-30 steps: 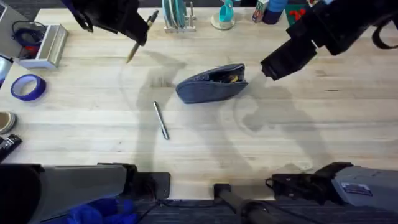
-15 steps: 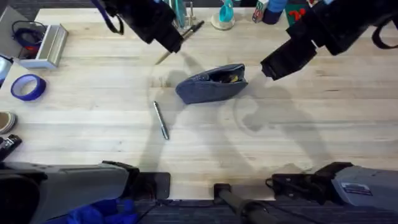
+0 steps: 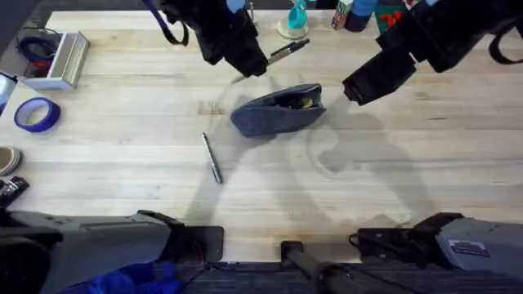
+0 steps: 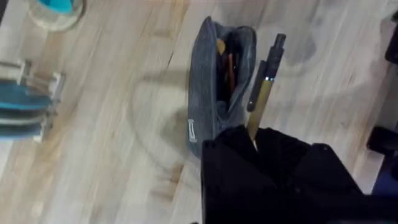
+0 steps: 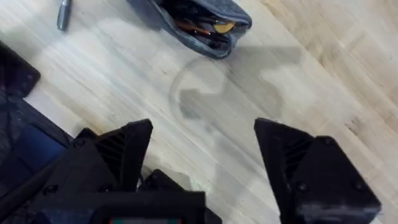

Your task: Unzip the bag, pick up the pens from the table one at a time and place them inside, then zip the bag closed.

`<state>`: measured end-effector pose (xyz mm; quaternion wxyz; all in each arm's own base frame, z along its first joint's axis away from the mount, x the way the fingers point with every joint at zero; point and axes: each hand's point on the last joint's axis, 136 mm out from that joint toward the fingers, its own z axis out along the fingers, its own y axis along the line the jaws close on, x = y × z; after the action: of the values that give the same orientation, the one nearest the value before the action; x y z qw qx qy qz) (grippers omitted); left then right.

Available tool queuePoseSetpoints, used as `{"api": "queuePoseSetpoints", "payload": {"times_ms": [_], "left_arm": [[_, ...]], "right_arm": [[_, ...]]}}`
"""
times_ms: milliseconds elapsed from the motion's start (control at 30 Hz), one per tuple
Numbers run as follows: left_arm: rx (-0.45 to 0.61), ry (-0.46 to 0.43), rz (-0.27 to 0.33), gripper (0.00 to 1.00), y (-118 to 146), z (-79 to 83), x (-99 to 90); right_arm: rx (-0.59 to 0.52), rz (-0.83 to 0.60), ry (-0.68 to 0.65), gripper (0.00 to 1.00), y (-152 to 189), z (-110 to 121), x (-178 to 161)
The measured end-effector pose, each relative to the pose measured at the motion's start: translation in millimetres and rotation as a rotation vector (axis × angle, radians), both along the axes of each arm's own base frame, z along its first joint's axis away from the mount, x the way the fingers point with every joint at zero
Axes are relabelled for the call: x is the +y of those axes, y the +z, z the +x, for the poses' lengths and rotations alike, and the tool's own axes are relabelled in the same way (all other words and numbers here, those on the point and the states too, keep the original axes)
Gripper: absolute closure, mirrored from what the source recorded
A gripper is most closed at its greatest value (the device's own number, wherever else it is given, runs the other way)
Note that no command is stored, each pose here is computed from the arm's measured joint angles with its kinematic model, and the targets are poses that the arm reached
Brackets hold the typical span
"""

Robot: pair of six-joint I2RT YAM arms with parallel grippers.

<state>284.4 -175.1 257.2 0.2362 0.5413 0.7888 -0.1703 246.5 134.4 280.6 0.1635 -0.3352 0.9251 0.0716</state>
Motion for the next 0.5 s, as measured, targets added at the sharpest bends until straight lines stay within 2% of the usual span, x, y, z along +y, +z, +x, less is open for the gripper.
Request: {"api": "queuePoseSetpoints", "payload": {"times_ms": [167, 400, 500], "left_arm": [[-0.052, -0.066, -0.055, 0.959, 8.2, 3.6, -10.6], [-0.051, -0.102, -0.087, 0.959, 9.7, 1.9, -17.4], [-0.038, -0.114, -0.089, 0.959, 3.3, 5.8, -22.9]], "right_arm": [[0.000, 0.000, 0.000, 0.005, -0.1, 0.0, 0.0], [0.000, 0.000, 0.000, 0.005, -0.1, 0.0, 0.0], [0.000, 0.000, 0.000, 0.005, -0.1, 0.1, 0.0]]}}
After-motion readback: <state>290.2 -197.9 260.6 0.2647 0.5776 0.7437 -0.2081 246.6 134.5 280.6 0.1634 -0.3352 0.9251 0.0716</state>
